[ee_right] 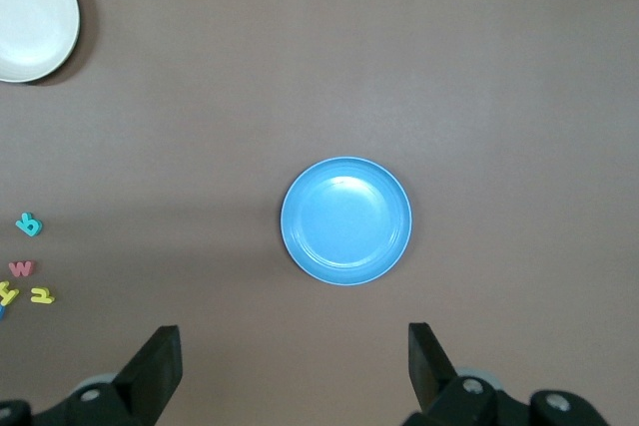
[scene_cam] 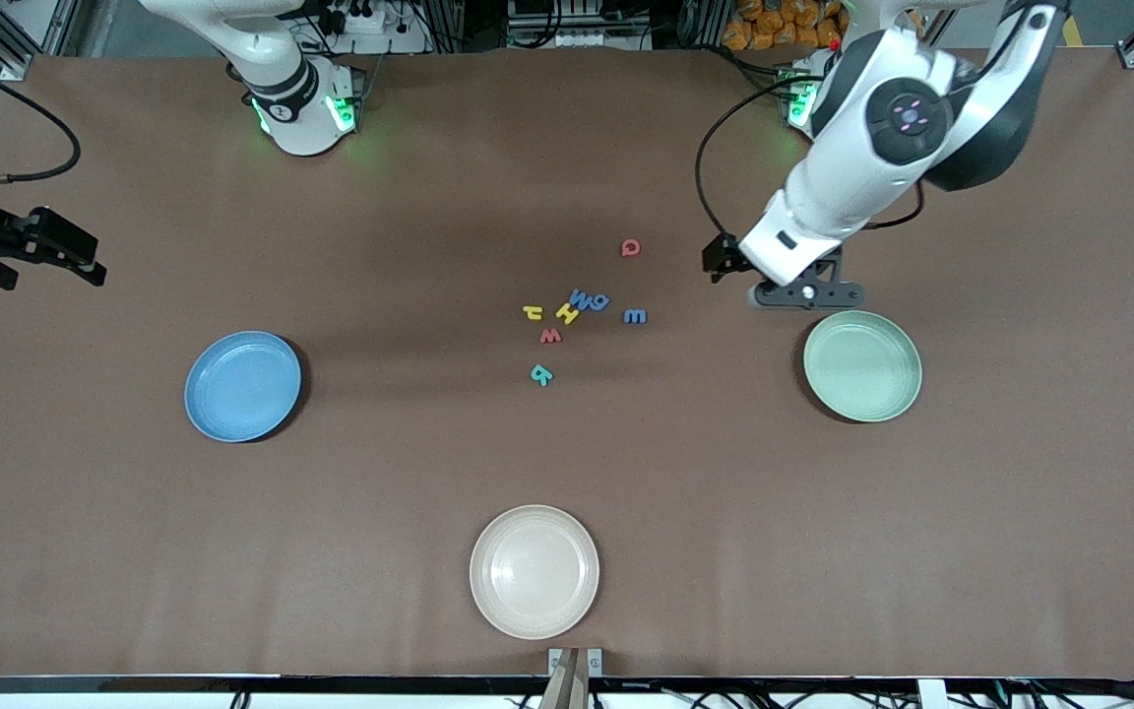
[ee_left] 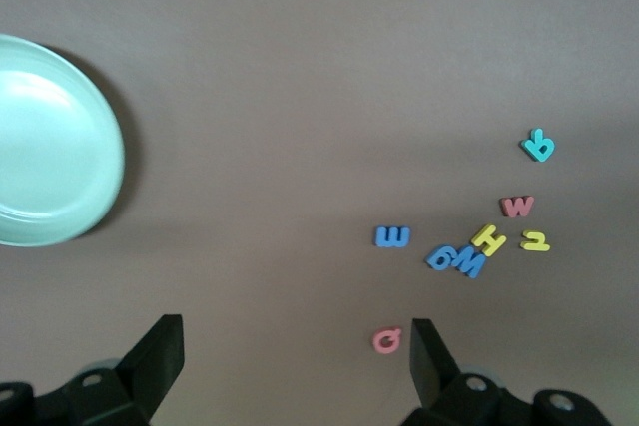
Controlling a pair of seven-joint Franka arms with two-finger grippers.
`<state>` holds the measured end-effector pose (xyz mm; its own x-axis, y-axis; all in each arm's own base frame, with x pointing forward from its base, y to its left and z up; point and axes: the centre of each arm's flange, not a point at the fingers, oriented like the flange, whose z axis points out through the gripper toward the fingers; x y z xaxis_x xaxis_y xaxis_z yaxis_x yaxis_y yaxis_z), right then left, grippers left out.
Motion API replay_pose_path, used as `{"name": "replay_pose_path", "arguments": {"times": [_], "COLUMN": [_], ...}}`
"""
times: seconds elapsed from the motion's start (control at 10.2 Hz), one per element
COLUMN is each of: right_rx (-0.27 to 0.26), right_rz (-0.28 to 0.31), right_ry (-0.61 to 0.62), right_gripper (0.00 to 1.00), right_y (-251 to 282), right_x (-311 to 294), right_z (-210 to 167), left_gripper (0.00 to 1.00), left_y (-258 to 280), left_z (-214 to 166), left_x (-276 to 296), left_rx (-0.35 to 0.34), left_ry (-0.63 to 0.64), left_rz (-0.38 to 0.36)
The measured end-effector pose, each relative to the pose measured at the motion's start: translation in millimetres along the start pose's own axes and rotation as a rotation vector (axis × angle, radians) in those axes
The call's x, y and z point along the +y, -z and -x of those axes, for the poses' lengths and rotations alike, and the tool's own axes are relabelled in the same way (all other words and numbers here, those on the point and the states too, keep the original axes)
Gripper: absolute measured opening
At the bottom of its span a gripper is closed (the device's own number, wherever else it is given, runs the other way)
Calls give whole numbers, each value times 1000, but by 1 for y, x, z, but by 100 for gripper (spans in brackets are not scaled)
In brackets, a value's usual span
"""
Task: Sort uppercase to blue plate, lowercase to green plate
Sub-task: 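Move the left gripper over the foam letter cluster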
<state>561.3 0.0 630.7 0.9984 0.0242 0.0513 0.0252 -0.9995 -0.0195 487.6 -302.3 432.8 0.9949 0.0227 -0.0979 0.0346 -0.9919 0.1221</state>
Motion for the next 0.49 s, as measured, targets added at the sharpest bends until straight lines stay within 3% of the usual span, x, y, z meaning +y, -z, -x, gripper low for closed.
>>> {"name": "replay_pose_path", "arguments": {"times": [0.49], "right_rx": [4], "right_rz": [0], "right_ry": [1], "right_gripper": [100], "right_y": [1], "right_x": [-1], "right_z": [0], "left_gripper": [100], "left_y": [-93], "left_z": [41], "left_x": [83], "left_rx": [-2], "left_ry": [-23], "left_rz": [-51]}}
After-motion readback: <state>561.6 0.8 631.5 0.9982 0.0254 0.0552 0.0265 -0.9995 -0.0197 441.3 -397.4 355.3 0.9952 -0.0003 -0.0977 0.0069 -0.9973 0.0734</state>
